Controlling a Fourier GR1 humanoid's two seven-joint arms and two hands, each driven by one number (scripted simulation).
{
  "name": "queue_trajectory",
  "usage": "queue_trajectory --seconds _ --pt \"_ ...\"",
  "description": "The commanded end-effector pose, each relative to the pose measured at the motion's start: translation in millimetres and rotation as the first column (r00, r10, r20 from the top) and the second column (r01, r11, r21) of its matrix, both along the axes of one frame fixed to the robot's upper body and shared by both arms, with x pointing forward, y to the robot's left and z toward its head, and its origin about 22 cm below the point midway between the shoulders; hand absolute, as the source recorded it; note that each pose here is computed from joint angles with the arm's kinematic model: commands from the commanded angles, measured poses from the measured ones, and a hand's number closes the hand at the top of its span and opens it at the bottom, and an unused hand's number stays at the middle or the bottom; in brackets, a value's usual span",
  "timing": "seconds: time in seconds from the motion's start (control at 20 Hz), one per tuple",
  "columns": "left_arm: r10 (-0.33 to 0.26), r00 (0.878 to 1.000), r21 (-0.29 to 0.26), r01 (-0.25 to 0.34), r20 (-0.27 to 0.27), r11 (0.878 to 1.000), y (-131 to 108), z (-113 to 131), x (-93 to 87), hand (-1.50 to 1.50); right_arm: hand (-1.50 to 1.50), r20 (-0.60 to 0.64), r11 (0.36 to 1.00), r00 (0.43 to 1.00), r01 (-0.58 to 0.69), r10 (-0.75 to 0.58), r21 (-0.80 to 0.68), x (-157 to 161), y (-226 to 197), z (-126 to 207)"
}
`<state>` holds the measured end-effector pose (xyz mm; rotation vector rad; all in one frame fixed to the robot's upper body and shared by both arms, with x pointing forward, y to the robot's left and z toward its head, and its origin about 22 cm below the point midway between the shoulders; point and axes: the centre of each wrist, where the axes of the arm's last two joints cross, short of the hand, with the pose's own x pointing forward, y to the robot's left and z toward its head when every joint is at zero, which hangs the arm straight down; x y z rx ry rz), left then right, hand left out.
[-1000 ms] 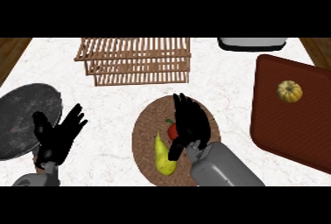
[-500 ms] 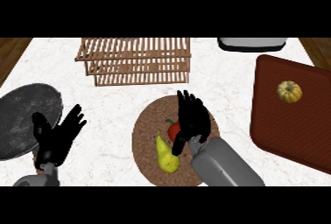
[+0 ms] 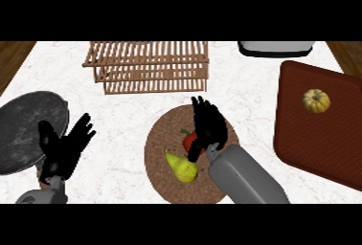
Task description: Pick the bell pepper from the placemat and place it in the tiered shelf
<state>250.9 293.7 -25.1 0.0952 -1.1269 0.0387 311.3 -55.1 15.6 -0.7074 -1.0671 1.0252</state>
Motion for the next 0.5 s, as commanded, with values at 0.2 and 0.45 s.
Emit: queue_trajectory --seconds 0.2,0.45 --pt "0.001 1.0 -0.017 -0.001 -0.008 1.0 -2.8 -3.3 1.5 0.0 1.5 -0.148 0.963 0.959 -0.257 0.243 -0.086 -3.9 8.0 -19.7" --pt "-0.006 1.0 -0.003 0.006 -0.001 1.0 6.9 -4.7 -1.5 0.0 1.5 -0.069 0.972 0.97 -0.235 0.234 -0.002 -15.8 7.3 -35.9"
